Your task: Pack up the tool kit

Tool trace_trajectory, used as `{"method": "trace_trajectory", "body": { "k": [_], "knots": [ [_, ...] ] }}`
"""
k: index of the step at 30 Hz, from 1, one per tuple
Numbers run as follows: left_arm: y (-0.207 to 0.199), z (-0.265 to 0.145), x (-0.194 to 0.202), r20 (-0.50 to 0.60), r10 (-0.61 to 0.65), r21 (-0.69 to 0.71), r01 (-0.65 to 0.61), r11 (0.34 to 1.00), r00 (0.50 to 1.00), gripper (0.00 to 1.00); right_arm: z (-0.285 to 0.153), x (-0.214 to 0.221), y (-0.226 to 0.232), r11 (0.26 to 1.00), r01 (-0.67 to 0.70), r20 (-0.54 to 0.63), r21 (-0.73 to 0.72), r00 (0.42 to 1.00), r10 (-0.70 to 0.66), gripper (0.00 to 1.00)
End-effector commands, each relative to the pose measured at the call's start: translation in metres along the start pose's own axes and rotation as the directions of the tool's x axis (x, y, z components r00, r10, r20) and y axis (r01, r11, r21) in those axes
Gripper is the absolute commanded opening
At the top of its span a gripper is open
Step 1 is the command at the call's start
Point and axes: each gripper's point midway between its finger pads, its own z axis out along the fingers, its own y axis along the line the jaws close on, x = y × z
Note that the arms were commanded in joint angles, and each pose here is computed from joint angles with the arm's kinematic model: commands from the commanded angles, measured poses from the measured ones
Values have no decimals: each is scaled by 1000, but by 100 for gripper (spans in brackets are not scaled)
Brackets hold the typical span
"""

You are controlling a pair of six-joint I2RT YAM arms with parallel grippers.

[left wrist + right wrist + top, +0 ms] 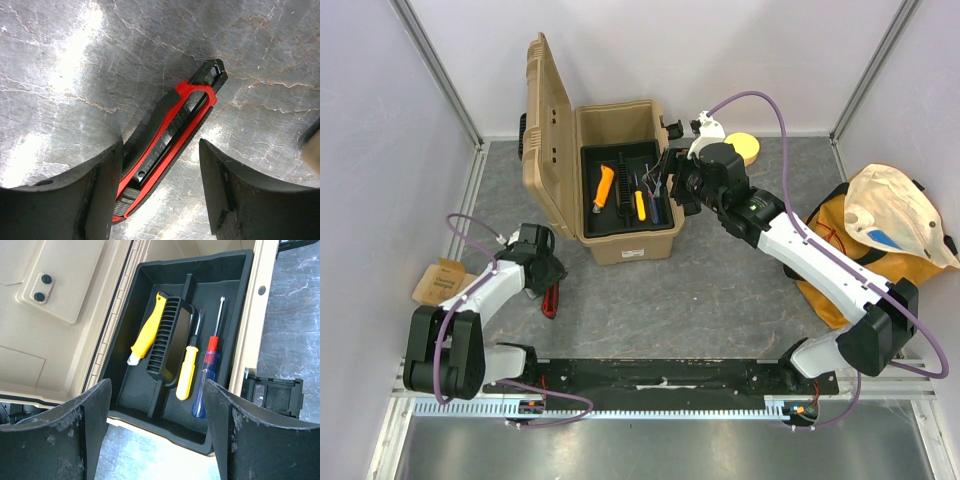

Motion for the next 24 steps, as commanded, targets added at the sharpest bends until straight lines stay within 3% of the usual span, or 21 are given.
{"method": "trace_trajectory", "body": {
  "k": [1, 2, 8, 12, 24],
  "knots": [
    [26, 9, 26, -91, 46, -116, -56, 992, 995, 66, -9, -17, 9, 999, -14, 53, -39, 998, 16, 80],
    [26, 9, 25, -88, 46, -115, -56, 992, 995, 62, -9, -17, 9, 999, -12, 55, -38, 998, 15, 80],
    [24, 2, 13, -57, 57, -128, -64, 990, 997, 18, -9, -17, 7, 999, -12, 54, -38, 998, 14, 80],
    [25, -13, -3, 15, 52, -138, -50, 989, 999, 4, -10, -15, 9, 999, 3, 49, -51, 999, -1, 81],
    [-2, -118, -78, 290, -35, 8, 34, 999, 956, 2, -15, -17, 16, 996, 15, 57, -91, 998, -9, 83]
  ]
}}
